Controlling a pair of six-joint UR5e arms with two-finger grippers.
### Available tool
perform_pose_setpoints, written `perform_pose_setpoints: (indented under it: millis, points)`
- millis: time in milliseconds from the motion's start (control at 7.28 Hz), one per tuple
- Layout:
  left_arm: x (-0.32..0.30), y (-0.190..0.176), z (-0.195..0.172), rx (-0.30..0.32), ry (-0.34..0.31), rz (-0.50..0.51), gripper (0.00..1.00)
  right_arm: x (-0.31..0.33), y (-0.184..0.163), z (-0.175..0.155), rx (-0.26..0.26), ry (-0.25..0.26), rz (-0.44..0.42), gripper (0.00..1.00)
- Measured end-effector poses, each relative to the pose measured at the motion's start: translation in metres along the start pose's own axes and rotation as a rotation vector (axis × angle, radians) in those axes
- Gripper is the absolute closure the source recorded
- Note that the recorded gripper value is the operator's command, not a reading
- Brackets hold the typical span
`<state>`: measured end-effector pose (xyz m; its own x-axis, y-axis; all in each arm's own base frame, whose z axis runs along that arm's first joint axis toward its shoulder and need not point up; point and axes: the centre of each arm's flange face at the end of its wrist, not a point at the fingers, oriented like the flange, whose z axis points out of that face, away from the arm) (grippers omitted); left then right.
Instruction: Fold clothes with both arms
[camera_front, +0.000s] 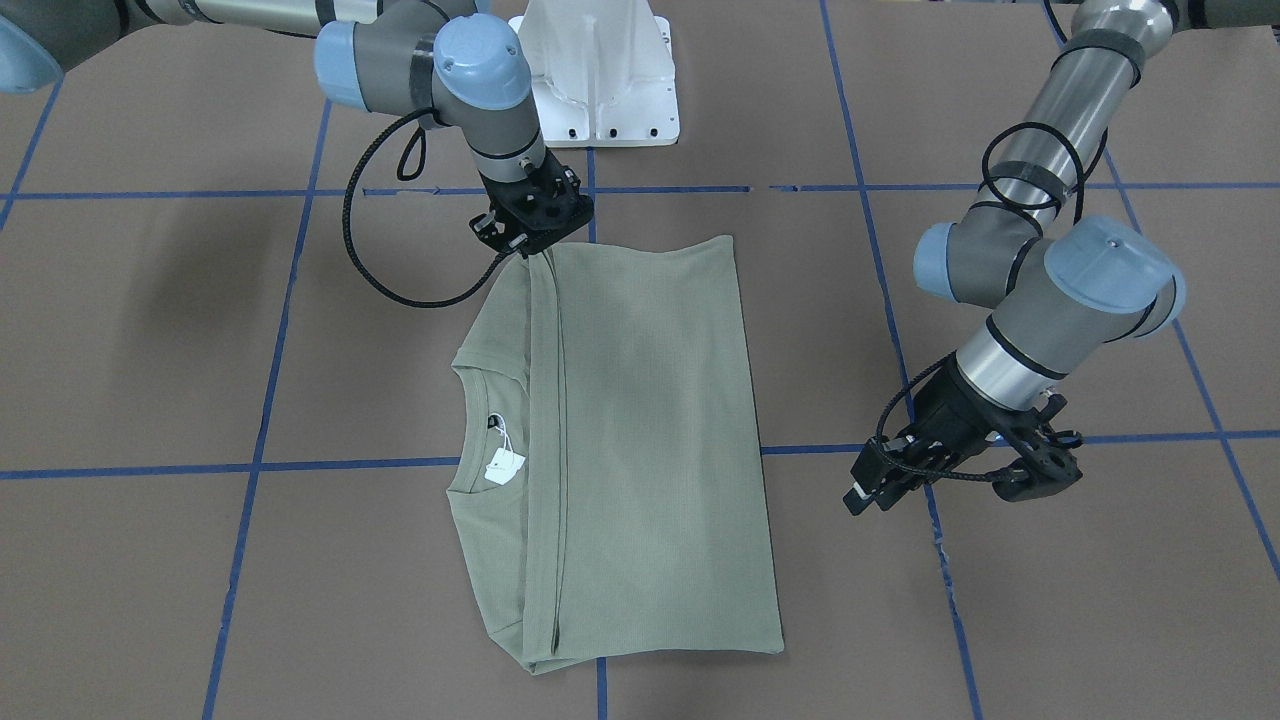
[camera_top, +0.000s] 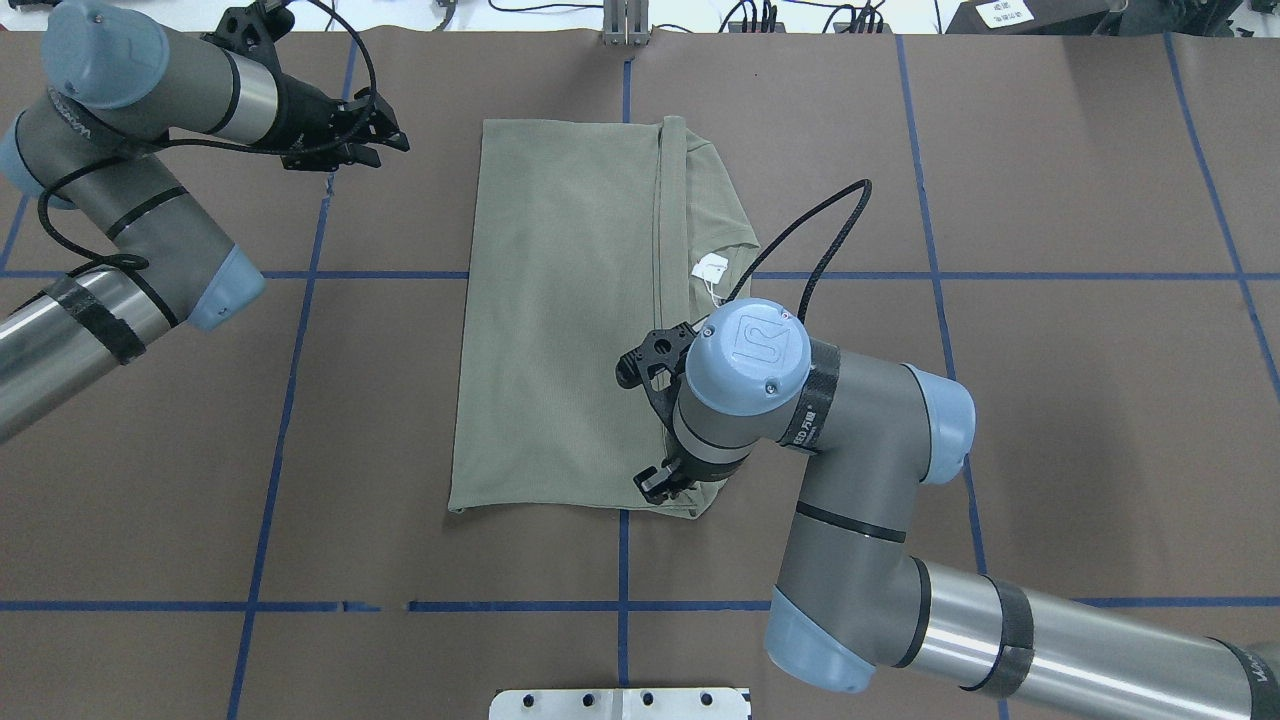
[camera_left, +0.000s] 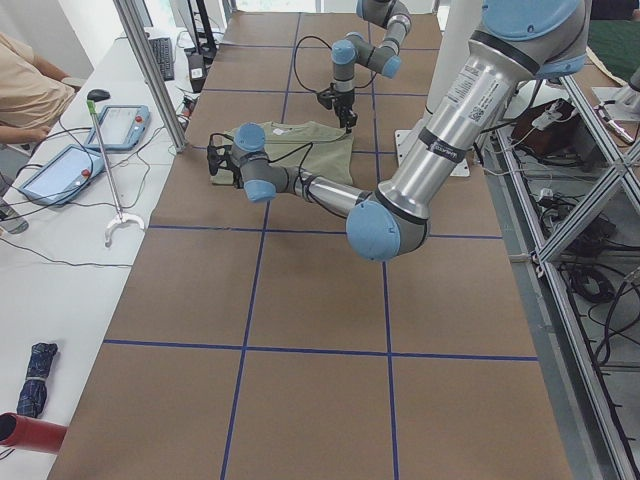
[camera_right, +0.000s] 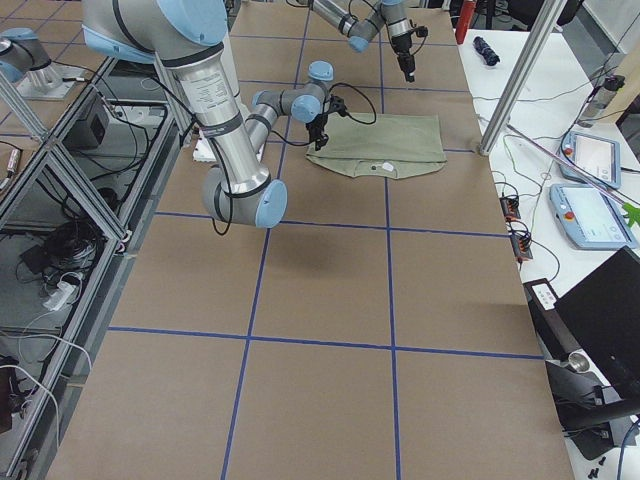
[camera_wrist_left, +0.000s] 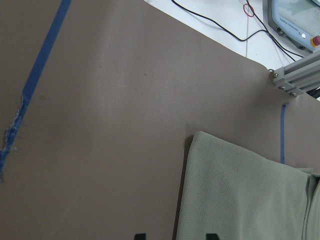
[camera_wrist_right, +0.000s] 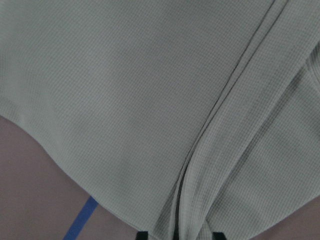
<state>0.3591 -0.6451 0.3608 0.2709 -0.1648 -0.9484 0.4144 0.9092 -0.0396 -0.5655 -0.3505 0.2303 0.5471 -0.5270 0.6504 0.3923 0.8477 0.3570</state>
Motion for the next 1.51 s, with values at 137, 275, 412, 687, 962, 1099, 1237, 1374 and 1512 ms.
perform_pose_setpoints:
  millis: [137,275,412,687,962,1099,1237,1374,1512]
  points:
    - [0.000,0.000,0.000,0.000,0.000,0.000,0.50,-0.001,0.001,0.003,-0.001,0.008,-0.004,0.53]
    - [0.000,0.000,0.000,0.000,-0.001,0.000,0.50,-0.003,0.002,0.005,-0.001,0.016,-0.007,0.58]
    - [-0.001,0.000,0.000,0.000,-0.001,-0.001,0.50,-0.004,0.003,0.007,-0.004,0.022,-0.008,0.59]
    - [-0.001,0.000,0.000,0.000,-0.001,-0.001,0.50,-0.003,0.004,0.009,-0.011,0.031,-0.006,0.91]
    - [0.000,0.000,0.000,0.000,0.000,0.000,0.50,-0.003,0.006,0.010,-0.015,0.034,-0.006,1.00]
    - [0.000,0.000,0.000,0.000,0.000,0.000,0.50,-0.002,0.007,0.010,-0.016,0.034,-0.005,1.00]
    - [0.000,0.000,0.000,0.000,0.000,0.000,0.50,-0.002,0.009,0.008,-0.021,0.037,-0.003,1.00]
    - [0.001,0.000,-0.001,0.000,0.002,0.001,0.50,0.000,0.011,-0.001,-0.034,0.049,0.006,1.00]
    - [0.002,0.000,-0.001,0.000,0.003,-0.002,0.50,0.005,0.017,-0.011,-0.048,0.065,0.021,1.00]
